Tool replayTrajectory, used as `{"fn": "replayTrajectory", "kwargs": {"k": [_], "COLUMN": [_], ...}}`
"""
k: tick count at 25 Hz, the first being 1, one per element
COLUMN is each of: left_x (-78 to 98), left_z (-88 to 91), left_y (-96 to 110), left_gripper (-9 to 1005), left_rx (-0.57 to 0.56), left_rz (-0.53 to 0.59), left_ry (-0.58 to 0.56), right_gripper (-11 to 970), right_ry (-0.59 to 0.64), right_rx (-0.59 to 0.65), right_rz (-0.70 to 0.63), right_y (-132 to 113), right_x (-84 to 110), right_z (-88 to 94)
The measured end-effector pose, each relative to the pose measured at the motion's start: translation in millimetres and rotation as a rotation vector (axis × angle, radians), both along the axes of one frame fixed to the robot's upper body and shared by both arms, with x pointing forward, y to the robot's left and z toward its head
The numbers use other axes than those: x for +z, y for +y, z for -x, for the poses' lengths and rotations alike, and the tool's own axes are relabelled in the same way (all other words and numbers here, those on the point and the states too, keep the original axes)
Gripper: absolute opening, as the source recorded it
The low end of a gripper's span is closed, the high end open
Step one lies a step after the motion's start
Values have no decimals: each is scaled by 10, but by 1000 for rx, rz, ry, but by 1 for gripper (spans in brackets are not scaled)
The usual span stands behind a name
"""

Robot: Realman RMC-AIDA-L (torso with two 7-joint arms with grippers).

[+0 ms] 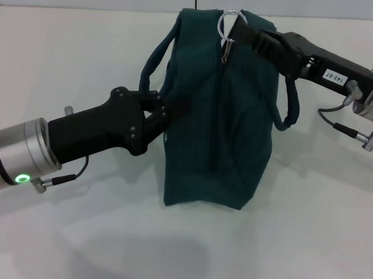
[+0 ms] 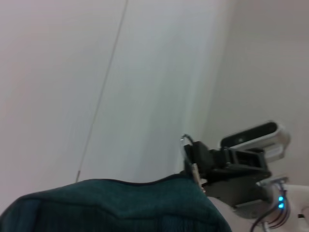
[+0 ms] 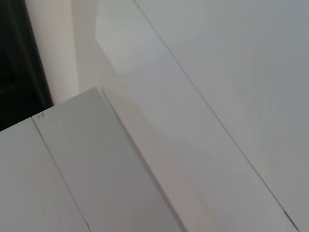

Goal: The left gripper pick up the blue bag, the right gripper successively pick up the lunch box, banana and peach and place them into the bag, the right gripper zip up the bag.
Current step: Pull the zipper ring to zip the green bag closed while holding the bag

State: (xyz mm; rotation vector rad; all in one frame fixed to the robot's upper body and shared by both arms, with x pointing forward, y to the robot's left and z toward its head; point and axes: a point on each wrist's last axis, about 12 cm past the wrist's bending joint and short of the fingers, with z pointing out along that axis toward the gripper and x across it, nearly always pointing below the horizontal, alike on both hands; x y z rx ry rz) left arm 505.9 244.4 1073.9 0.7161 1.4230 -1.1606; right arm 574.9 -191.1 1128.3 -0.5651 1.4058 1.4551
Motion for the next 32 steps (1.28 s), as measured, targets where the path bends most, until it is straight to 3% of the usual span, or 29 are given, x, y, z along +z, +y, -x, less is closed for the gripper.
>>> {"fn": "replayTrajectory", "kwargs": {"k": [2, 8, 32], "left_x": [6, 10, -16], "left_z": [13, 58, 97], "left_y": [-10, -37, -123], "left_gripper": [68, 47, 60], "left_rx": [-17, -61, -134], "left_rz": [1, -2, -23], "left_ry": [-7, -29, -10], "right_gripper": [12, 12, 13], "right_ry": [9, 30, 29], "right_rx": [-2, -7, 16], "right_rz": [-4, -5, -24], "right_y": [-3, -4, 29], "right_x": [-8, -27, -12], "right_z": [2, 0, 28]}}
